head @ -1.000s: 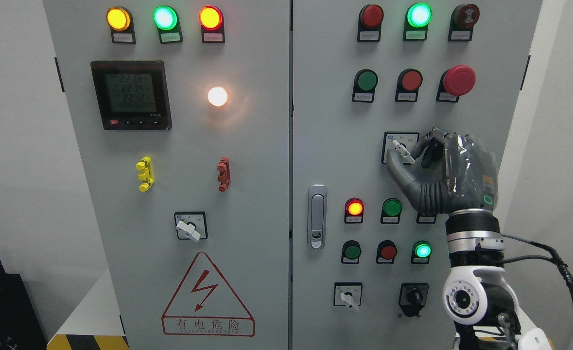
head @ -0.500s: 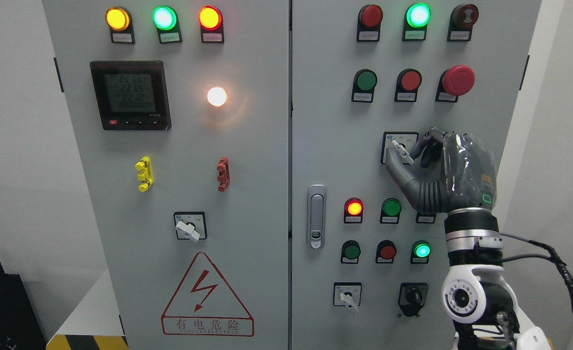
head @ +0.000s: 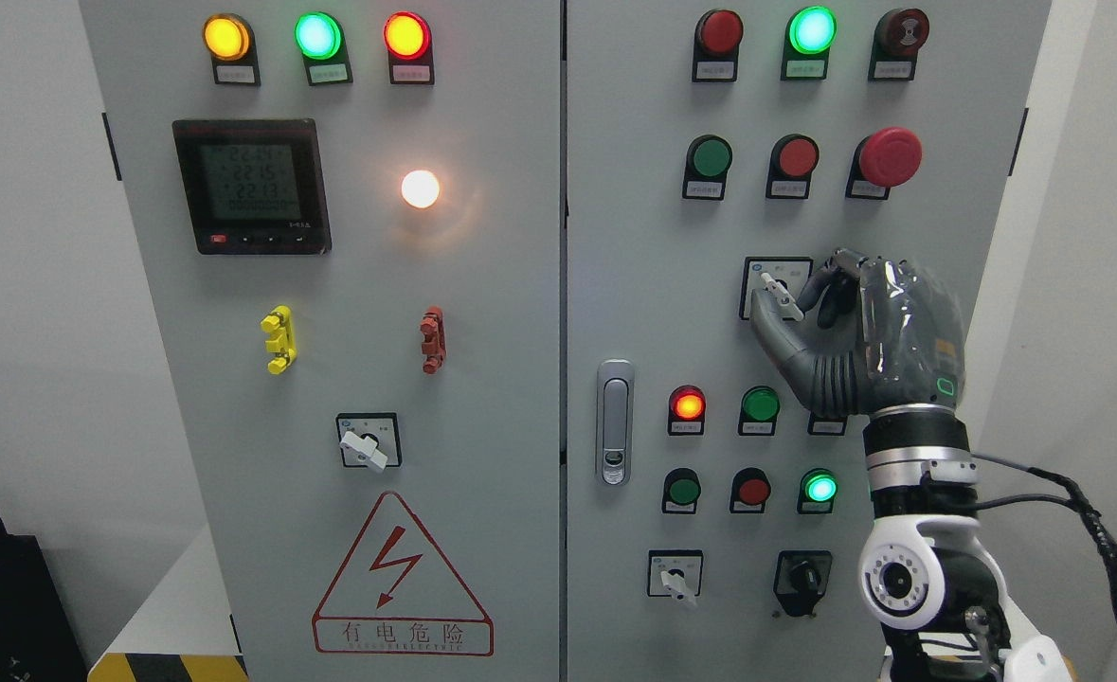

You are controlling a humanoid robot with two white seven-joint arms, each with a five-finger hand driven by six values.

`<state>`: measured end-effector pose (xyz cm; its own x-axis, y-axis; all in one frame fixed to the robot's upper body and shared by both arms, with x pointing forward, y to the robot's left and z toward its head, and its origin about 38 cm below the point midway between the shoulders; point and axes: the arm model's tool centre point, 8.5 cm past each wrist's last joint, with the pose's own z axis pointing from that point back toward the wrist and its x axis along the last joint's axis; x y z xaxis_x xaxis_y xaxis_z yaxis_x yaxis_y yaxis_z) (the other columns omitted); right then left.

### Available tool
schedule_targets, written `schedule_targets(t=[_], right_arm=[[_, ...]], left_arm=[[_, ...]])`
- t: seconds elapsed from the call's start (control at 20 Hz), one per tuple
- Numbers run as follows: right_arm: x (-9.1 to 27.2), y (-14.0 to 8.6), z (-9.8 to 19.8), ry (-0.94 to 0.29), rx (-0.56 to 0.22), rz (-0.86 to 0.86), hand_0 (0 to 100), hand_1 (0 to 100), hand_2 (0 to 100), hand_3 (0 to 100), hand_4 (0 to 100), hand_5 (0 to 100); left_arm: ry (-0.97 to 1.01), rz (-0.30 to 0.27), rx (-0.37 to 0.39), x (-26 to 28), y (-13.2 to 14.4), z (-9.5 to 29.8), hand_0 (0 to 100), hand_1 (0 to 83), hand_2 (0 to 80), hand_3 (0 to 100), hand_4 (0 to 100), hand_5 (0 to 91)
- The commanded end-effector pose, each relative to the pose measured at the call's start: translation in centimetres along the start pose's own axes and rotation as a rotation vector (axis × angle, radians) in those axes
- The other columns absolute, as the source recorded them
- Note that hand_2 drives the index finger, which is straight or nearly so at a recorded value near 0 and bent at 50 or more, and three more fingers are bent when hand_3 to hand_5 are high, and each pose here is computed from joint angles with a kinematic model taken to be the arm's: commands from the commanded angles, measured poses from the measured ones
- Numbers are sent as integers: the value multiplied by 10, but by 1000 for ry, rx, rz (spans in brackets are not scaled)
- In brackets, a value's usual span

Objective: Rotate and turn off gray switch

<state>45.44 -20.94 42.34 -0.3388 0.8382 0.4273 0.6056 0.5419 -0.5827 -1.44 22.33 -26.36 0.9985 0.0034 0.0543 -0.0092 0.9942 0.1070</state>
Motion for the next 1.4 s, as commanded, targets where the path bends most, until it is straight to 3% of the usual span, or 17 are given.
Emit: schedule_targets(t=[0.0, 1.35], right_arm=[[1, 1, 0, -2, 3, 1, 419, 437, 709, 892, 762, 950], [14, 14, -2, -14, 31, -25, 473, 428, 727, 936, 786, 967]], left_arm=[[26, 22, 2, -8, 0, 1, 120, 389, 0, 0, 0, 0], [26, 22, 2, -8, 0, 1, 120, 389, 0, 0, 0, 0]])
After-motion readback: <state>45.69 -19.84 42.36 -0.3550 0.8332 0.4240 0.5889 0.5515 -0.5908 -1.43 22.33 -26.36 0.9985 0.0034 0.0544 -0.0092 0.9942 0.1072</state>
